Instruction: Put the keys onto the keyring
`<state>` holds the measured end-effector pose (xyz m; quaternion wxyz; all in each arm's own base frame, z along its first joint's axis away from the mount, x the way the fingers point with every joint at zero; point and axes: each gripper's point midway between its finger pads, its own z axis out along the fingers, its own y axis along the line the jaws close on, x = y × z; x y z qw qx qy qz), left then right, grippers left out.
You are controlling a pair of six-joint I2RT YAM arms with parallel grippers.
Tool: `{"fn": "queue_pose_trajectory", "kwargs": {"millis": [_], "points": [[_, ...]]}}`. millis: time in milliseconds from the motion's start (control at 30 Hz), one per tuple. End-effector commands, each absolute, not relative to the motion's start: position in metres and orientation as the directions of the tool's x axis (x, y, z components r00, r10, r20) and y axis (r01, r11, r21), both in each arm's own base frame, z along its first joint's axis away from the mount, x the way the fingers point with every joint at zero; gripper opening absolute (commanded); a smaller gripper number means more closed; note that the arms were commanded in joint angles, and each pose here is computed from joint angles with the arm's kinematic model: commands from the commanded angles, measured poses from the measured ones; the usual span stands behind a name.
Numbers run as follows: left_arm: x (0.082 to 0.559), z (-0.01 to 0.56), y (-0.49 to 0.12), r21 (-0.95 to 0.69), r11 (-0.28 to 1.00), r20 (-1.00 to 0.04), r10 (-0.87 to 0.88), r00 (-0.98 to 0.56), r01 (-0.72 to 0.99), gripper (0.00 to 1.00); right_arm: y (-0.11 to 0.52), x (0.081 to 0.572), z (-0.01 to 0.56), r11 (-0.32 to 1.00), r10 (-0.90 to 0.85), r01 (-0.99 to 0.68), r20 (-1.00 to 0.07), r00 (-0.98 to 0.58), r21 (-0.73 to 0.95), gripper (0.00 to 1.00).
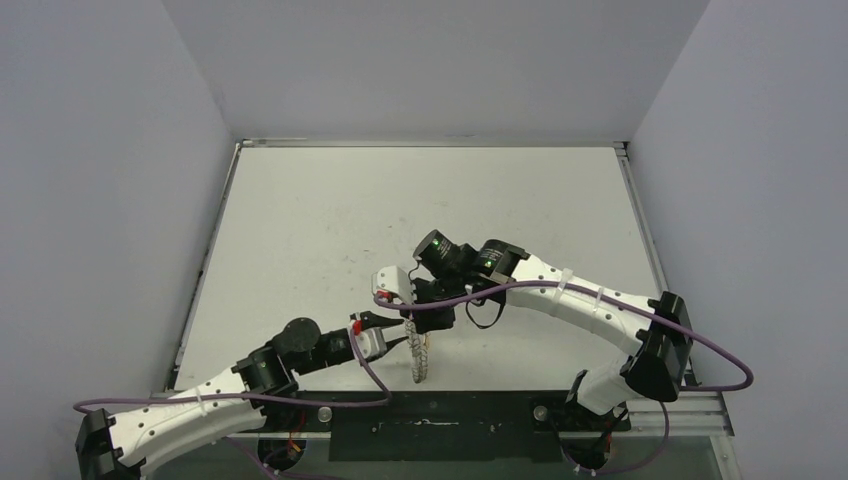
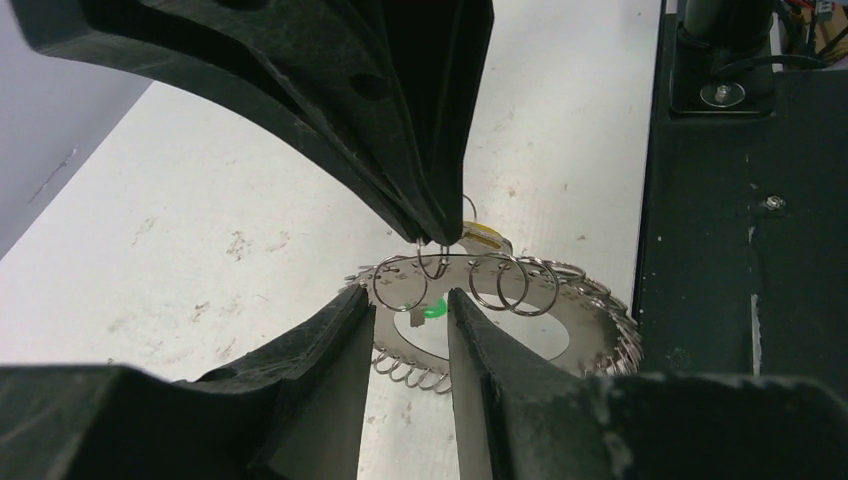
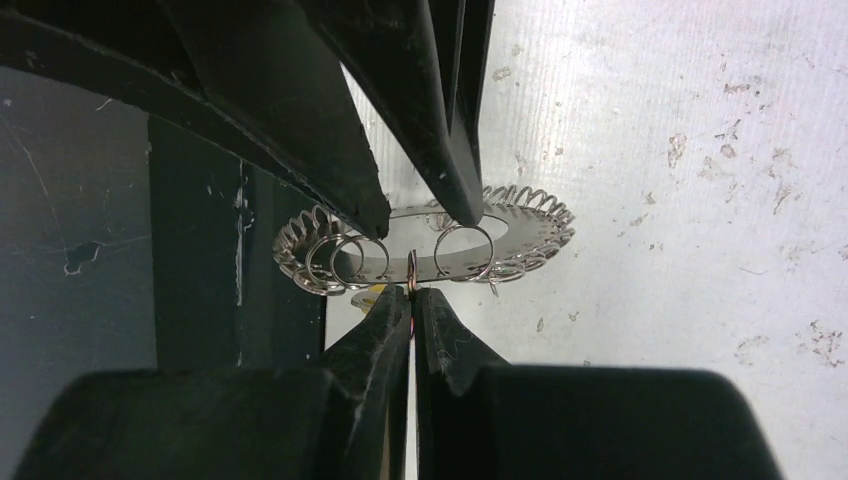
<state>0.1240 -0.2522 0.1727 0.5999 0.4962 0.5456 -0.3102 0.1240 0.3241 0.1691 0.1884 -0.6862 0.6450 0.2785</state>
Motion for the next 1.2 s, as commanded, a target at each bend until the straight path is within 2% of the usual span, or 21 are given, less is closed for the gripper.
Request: {"fn": "queue_pose_trajectory", "kwargs": {"millis": [0,467,700,767,900,1033,1167], "points": [[0.117,0.199,-0.262,0.276,0.270,-0.960,0.114,0.254,0.922,0.31,0.336,0.131,0.189,-0.081,-0.757,-0.995,-0.653,0.023,0.059,0.00],[0.119,0.203,-0.276,0.268,0.252,-0.963,0.078,0.257,0.930,0.22,0.344,0.127,0.186,-0.093,-0.757,-0.994,-0.653,0.027,0.066,0.00],[0.120,0.201,-0.277,0.266,0.252,-0.964,0.085,0.252,0.931,0.01,0.345,0.126,0.187,-0.096,-0.754,-0.993,-0.656,0.032,0.063,0.00],[0.120,0.198,-0.277,0.265,0.249,-0.964,0.098,0.248,0.932,0.00,0.346,0.127,0.188,-0.098,-0.751,-0.993,-0.659,0.035,0.060,0.00],[0.122,0.194,-0.276,0.272,0.250,-0.961,0.125,0.247,0.929,0.00,0.348,0.126,0.190,-0.103,-0.744,-0.993,-0.668,0.038,0.058,0.00],[0.123,0.192,-0.277,0.273,0.242,-0.959,0.145,0.244,0.931,0.13,0.350,0.124,0.191,-0.111,-0.737,-0.992,-0.675,0.042,0.060,0.00],[0.123,0.192,-0.281,0.274,0.232,-0.959,0.142,0.246,0.933,0.15,0.351,0.124,0.191,-0.114,-0.738,-0.992,-0.673,0.043,0.061,0.00]]}}
